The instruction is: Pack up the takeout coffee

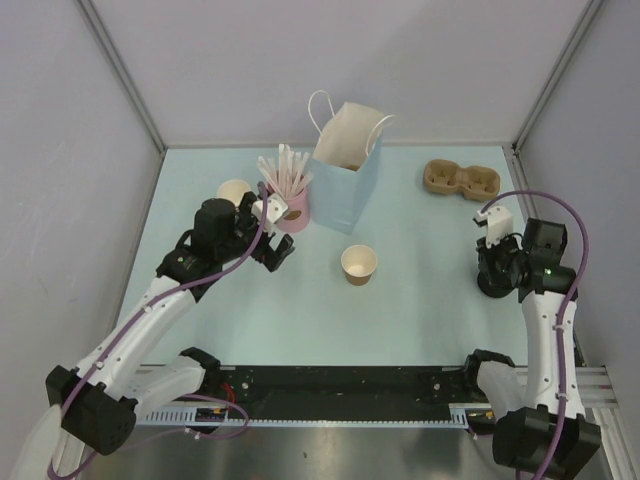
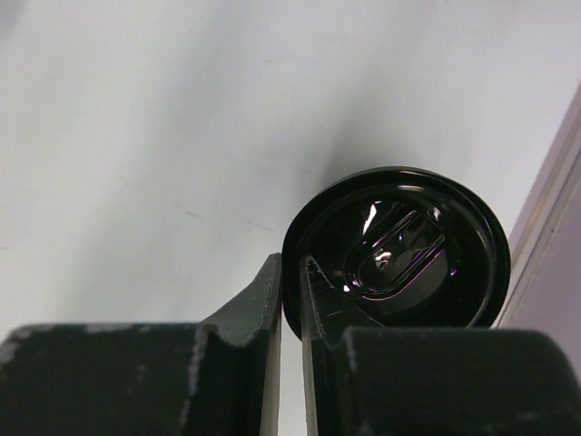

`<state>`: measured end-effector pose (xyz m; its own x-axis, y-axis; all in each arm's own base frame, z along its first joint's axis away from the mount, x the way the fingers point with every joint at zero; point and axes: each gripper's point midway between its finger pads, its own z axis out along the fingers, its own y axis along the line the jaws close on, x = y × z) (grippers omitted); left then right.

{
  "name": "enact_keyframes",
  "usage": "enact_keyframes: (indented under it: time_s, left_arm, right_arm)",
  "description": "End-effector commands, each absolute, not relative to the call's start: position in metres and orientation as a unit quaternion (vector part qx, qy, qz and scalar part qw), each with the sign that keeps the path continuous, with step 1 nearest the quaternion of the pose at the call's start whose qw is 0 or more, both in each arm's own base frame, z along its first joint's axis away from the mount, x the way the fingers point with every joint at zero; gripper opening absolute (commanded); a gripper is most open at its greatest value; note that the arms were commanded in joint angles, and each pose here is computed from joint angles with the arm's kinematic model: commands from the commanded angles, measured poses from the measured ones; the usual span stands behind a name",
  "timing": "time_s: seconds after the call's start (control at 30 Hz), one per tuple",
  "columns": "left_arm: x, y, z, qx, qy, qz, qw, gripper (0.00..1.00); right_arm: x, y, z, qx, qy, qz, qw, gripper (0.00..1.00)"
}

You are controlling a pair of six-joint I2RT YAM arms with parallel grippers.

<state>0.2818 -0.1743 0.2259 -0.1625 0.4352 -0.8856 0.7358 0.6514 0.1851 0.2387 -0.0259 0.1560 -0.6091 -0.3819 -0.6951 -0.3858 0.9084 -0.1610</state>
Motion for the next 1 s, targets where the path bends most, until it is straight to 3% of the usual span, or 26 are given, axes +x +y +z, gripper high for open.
enact_keyframes:
  time_s: [0.0,0.37,0.5,0.7,0.97]
  left_arm:
    - [0.28,-0.179,0.236,0.4,0.727,-0.158,0.536,0.99]
    - [0.274,-0.183,0.26,0.459,0.656,-0.142,0.582,1.0]
    - [0.284,-0.181,0.272,0.489,0.632,-0.085,0.595,0.99]
    - [0.276,-0.2,0.284,0.583,0.513,-0.011,0.63,0.99]
    - [0.261,-0.259,0.283,0.653,0.422,0.034,0.628,0.99]
  right_arm:
    - [0.231,0.015,0.203,-0.253,0.871,0.063,0.417,0.03]
    - [0.209,0.126,0.249,-0.413,0.798,0.187,0.396,0.04]
    - [0.199,0.155,0.253,-0.461,0.779,0.221,0.364,0.04]
    - [0.181,0.182,0.269,-0.5,0.744,0.303,0.323,0.04]
    - [0.172,0.204,0.29,-0.518,0.709,0.384,0.287,0.05]
